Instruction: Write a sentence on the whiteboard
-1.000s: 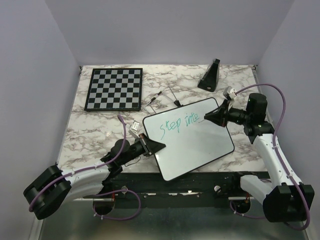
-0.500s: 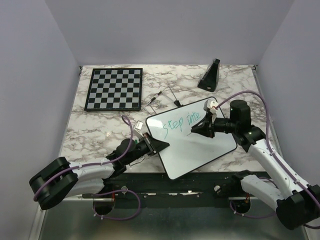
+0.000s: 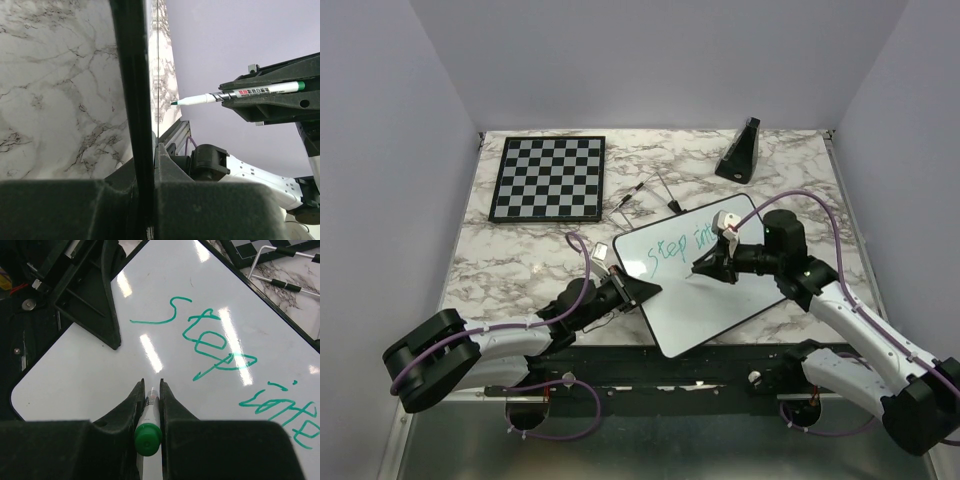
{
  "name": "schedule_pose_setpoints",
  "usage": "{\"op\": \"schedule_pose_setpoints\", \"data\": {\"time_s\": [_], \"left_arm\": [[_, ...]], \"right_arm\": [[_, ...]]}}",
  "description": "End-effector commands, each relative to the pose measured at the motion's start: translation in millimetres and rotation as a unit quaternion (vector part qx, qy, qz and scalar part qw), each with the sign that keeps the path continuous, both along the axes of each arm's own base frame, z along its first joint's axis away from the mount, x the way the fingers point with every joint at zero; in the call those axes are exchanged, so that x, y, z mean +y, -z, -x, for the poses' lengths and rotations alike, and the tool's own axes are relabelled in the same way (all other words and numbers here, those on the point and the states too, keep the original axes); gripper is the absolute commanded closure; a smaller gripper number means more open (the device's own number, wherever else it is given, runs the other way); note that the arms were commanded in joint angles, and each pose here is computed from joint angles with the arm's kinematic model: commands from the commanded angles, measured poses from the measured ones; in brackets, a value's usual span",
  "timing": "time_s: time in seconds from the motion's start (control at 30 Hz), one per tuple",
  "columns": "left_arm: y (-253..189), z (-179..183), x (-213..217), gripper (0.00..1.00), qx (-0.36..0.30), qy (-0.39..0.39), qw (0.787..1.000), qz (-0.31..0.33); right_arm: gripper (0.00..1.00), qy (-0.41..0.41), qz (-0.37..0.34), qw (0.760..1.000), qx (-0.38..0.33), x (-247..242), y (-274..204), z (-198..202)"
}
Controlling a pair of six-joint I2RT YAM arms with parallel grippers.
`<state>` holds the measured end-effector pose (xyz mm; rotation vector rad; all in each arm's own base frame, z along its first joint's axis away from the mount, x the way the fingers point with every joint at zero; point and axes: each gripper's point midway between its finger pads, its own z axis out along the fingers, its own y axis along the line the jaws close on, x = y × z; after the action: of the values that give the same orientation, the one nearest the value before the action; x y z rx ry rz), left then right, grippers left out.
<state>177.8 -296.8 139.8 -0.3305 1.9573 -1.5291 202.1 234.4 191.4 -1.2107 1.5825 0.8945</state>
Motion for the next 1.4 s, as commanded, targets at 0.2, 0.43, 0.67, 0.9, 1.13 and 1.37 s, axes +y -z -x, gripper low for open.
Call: {"op": "schedule_pose_setpoints", "data": {"time_s": [0.2,0.43,0.67,0.9,1.13,1.37], "left_arm": [[-25,-19,3,1.0,-0.034,-0.047,0.998,0.028],[-26,-18,1,1.0,-0.037,-0.043,0.998,0.03],[-26,-18,-2,1.0,-0.039,-0.037,0.998,0.032],[-25,-18,-1,1.0,-0.04,-0.037,0.998,0.03],[-24,-18,2,1.0,-0.04,-0.042,0.998,0.028],[-23,-17,3,1.0,-0.04,-0.043,0.998,0.024]], "right_arm": [[0.99,0.029,0.018,0.999,-0.007,2,7,-13],[0.99,0.025,0.022,0.999,-0.002,8,10,-14],[0.99,0.005,0.014,1.0,0.003,16,7,-7],[0.99,-0.027,0.019,0.999,0.015,16,11,7],[0.99,-0.027,0.041,0.999,0.021,10,19,11],[0.99,0.009,0.072,0.997,0.023,-1,29,3]]}}
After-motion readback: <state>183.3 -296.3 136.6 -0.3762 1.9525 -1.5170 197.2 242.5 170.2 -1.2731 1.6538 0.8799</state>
